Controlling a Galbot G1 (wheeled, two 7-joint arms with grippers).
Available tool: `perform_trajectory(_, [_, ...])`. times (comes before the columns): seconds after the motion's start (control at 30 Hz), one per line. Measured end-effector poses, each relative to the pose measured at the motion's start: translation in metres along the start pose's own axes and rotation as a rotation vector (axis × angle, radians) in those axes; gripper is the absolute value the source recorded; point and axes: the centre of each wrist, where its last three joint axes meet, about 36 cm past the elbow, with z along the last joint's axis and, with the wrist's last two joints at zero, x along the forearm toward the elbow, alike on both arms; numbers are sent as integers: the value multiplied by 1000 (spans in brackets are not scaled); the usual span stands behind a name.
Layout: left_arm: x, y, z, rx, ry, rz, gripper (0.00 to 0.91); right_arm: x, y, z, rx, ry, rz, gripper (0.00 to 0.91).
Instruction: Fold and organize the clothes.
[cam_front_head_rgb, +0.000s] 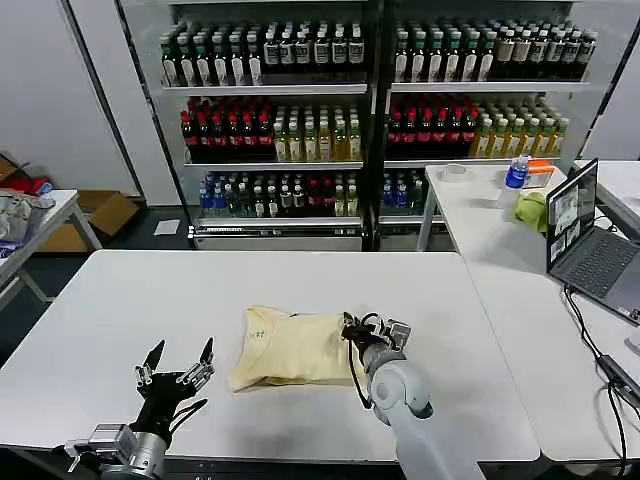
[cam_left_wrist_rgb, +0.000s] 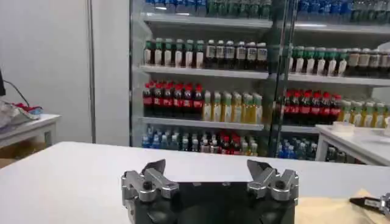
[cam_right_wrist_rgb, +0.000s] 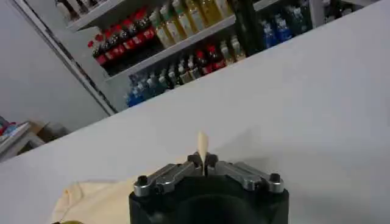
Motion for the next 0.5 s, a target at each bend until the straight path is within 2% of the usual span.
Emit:
perform_trajectory(0.17, [2,-2,-1,5,-2,4,907,3,-3,4,66,-33,-3,907])
perform_trajectory(0.5, [4,-6,-3,14,-8,14,907,39,-23,22,308,-251,55,907])
